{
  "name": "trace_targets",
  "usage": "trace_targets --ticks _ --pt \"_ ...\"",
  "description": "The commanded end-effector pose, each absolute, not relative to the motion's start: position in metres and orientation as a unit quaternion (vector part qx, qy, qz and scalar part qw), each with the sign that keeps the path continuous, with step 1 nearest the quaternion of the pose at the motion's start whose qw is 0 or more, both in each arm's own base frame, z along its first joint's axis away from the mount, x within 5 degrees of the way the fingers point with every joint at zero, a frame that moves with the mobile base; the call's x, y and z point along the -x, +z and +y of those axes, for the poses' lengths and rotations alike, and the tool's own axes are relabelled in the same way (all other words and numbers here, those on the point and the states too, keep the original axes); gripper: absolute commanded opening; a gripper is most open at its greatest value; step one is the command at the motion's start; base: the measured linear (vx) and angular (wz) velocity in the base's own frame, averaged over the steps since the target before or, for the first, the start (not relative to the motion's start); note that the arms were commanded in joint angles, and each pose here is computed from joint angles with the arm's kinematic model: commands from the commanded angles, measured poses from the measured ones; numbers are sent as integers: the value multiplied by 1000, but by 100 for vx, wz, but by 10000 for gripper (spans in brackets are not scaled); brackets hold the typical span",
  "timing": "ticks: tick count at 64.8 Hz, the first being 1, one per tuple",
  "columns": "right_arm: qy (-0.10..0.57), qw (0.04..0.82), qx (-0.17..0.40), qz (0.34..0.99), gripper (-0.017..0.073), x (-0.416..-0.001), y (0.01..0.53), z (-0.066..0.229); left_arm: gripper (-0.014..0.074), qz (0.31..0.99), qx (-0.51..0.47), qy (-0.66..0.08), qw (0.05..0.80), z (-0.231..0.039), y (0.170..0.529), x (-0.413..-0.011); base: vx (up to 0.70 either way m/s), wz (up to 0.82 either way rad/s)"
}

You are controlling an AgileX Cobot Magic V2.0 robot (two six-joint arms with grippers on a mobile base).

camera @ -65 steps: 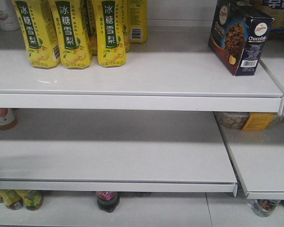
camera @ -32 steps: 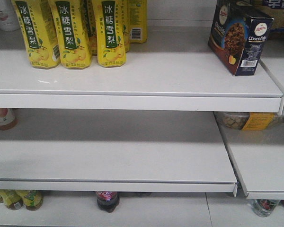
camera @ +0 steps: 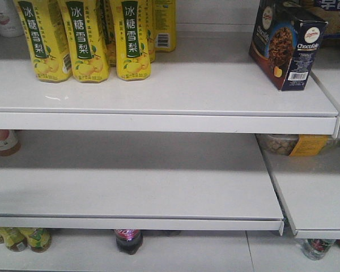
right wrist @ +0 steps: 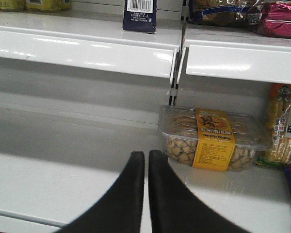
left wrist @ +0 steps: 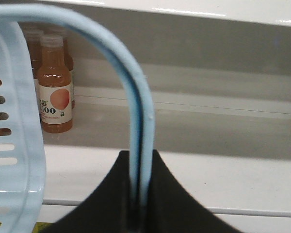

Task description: Left arm holds basket, right arm returns cookies

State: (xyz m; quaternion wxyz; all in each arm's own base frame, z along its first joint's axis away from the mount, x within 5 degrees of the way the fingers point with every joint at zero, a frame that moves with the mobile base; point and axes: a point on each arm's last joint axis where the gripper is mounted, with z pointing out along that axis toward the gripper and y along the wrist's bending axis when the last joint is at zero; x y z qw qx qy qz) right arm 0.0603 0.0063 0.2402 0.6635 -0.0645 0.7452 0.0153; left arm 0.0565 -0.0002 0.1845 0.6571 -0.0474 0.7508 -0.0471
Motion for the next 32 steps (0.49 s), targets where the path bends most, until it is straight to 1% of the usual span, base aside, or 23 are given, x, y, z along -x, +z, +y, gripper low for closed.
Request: trace_targets --ticks 1,32 --pt "15 698 61 713 -10 -61 256 6 -3 699 31 -42 714 -1 205 -55 0 0" --pt "15 698 61 713 -10 -61 256 6 -3 698 31 -42 714 -1 206 -55 0 0"
